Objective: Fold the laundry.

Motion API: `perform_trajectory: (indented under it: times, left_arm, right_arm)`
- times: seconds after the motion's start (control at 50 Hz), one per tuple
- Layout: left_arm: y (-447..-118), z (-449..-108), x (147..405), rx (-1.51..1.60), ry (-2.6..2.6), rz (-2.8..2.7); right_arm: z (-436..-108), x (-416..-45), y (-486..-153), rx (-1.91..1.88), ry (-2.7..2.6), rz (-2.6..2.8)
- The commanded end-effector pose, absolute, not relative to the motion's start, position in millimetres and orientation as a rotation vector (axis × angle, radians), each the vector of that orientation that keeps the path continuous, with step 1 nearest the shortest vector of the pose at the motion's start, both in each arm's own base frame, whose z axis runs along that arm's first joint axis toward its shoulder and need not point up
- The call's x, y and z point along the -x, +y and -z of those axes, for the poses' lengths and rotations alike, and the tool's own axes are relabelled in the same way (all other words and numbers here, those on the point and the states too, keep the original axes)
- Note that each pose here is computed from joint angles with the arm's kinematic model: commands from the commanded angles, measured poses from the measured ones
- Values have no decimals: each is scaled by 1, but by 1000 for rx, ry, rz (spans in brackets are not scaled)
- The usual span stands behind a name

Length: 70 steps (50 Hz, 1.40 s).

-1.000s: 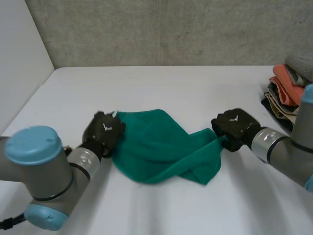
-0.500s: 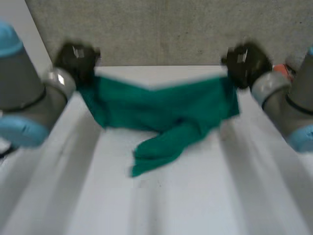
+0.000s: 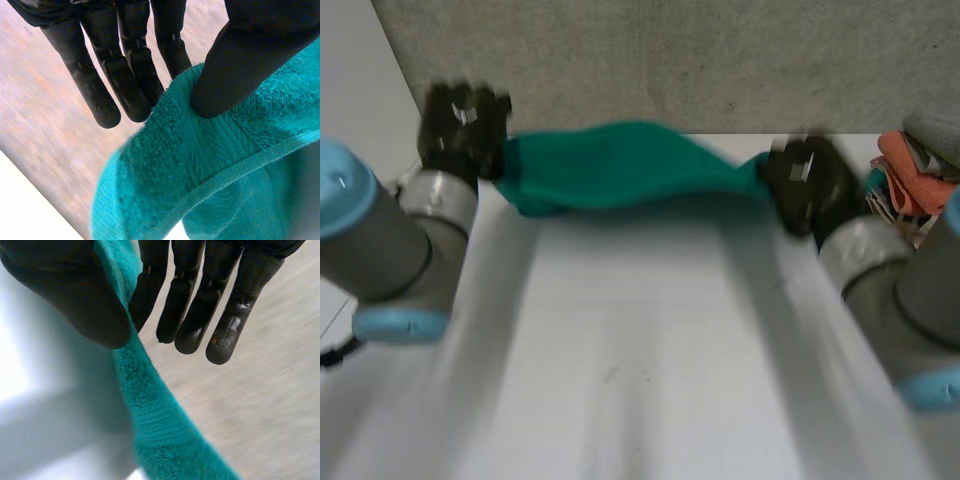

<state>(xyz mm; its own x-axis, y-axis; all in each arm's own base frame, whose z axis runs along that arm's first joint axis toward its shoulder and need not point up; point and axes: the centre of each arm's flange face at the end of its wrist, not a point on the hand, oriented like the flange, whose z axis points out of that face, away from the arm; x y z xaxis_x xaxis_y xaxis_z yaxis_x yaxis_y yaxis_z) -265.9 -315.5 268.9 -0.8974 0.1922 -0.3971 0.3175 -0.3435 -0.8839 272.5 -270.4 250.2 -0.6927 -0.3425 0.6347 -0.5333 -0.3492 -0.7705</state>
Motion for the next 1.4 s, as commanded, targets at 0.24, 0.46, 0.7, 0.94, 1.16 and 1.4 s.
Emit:
perform_trajectory:
  times: [0.24, 0.46, 0.7, 0.94, 1.16, 1.4]
  left_arm:
    - [-293, -207, 258, -787, 1964, 2215]
    - [-290, -217, 258, -776, 1939, 2242]
    - [-290, -215, 258, -779, 1946, 2235]
    - [-290, -212, 258, -784, 1956, 2227]
    - [-289, -211, 258, -786, 1959, 2224]
    - [-289, -211, 258, -785, 1958, 2226]
  right_arm:
    - [-192, -249, -263, -1170, -2244, -1838]
    - [-181, -202, -286, -1047, -2496, -1738]
    - [-133, -182, -311, -1298, -2444, -1702]
    - [-119, -184, -326, -1293, -2385, -1751]
    - [-112, -185, -334, -1289, -2369, -1770]
    - [-112, -185, -351, -1264, -2340, -1798]
